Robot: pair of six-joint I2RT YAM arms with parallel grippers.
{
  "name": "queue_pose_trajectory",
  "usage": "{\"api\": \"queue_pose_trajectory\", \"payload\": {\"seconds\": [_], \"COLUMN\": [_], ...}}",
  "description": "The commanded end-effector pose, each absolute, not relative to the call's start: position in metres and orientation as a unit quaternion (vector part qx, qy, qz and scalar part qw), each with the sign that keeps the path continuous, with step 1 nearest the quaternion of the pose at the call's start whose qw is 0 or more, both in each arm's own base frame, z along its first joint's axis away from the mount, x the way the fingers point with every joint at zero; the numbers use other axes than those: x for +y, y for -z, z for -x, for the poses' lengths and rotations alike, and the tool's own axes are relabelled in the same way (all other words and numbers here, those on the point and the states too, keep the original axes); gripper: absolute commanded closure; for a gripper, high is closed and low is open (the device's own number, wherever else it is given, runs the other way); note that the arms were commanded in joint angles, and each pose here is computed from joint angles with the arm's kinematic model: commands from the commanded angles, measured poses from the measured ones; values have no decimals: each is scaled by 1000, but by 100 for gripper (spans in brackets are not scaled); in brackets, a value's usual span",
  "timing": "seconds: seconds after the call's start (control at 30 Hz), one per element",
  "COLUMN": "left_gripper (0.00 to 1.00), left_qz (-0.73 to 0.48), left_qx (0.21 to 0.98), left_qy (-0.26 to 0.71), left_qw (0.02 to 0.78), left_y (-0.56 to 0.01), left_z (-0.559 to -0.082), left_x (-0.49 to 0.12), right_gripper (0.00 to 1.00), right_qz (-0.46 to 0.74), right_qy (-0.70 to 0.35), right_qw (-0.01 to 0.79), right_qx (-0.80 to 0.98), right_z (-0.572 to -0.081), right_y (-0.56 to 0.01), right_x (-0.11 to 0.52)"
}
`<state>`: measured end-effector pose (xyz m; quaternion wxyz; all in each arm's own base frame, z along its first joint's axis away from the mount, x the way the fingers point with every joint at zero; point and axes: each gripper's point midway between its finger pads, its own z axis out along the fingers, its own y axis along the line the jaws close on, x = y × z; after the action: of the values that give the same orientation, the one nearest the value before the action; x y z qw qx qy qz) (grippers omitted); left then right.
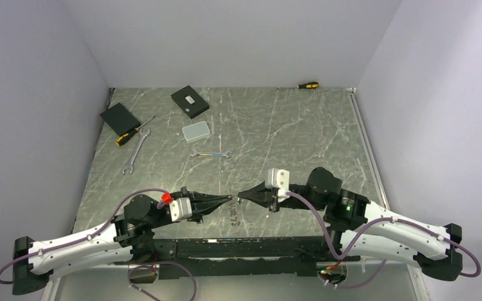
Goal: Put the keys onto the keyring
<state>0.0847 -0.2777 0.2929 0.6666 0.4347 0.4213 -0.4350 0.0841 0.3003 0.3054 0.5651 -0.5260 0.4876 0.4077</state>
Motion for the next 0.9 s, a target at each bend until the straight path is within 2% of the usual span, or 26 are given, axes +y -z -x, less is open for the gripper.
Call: {"api": "queue_pose_trajectory", "payload": {"seconds": [0.0, 0.87], "left_gripper": [100, 100], "left_qz": [-387, -390], "left_qx": [396, 391], "left_qy": [461, 473], "left_qw": [693, 687], "left_y": [-321, -319], "left_z": [-85, -82], "left_x": [-272, -277], "right_gripper": [100, 100], "right_qz": [507, 515], "right_qy": [-438, -440], "right_qw": [603, 598], "right_qx": [433, 429], "right_z": [-75, -74], "right_y": [-355, -357], "right_x": [299, 303]}}
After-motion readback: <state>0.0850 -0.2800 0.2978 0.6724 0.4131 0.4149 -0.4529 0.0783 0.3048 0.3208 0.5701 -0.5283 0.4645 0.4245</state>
